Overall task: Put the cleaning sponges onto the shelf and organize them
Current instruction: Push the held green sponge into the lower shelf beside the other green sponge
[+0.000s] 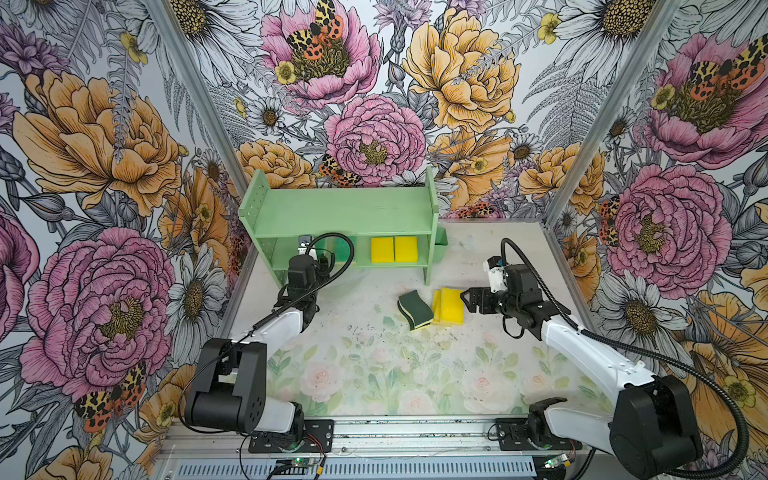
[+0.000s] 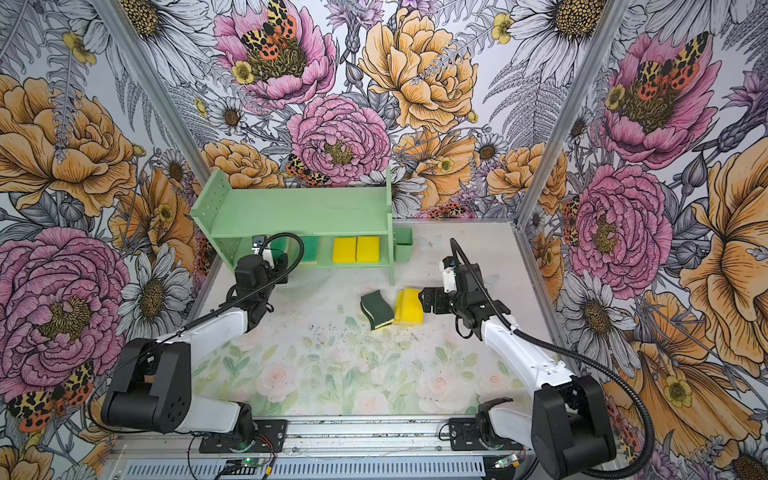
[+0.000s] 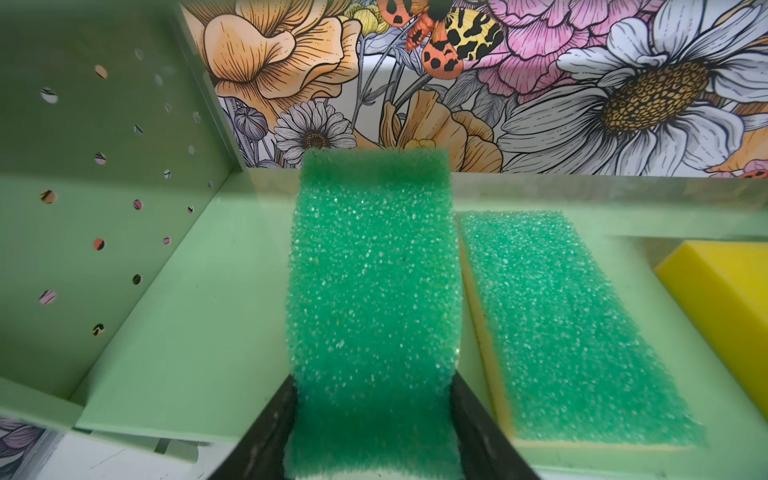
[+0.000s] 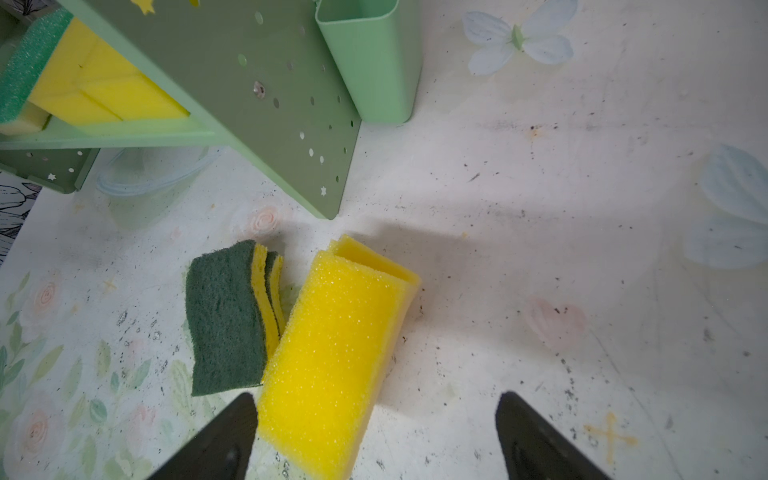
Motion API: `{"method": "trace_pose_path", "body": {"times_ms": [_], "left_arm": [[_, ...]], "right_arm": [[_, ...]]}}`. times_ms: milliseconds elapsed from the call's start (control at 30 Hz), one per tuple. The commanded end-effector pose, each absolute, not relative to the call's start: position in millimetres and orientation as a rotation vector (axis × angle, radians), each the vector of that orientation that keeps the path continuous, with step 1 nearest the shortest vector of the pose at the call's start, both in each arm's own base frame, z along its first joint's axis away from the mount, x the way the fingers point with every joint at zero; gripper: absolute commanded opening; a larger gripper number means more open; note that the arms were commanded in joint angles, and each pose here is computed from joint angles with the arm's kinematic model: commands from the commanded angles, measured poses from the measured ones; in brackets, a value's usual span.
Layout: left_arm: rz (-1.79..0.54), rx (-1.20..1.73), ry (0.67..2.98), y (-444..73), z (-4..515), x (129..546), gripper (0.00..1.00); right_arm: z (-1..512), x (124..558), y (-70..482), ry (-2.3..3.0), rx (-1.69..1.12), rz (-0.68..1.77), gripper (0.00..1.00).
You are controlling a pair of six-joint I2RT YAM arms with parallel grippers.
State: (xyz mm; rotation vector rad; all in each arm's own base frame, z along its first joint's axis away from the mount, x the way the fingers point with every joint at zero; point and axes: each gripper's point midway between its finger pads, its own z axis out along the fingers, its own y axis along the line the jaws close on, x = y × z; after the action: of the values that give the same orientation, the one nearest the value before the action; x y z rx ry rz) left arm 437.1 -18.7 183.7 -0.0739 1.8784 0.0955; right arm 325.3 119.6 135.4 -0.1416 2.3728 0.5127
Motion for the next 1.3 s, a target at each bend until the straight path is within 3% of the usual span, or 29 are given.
{"method": "trace_pose_path", "body": {"times_ms": [0,1267], "left_arm": [[0.157,-0.081,1.87,-8,191,444,0.52],[0.122,-0.123,1.923,-6,175,422,0.55]], "right_arm": [[149,333,121,2.338,-0.158,0.518,0.92],[152,333,118,2.326,-0.156,0.514,0.92]]}}
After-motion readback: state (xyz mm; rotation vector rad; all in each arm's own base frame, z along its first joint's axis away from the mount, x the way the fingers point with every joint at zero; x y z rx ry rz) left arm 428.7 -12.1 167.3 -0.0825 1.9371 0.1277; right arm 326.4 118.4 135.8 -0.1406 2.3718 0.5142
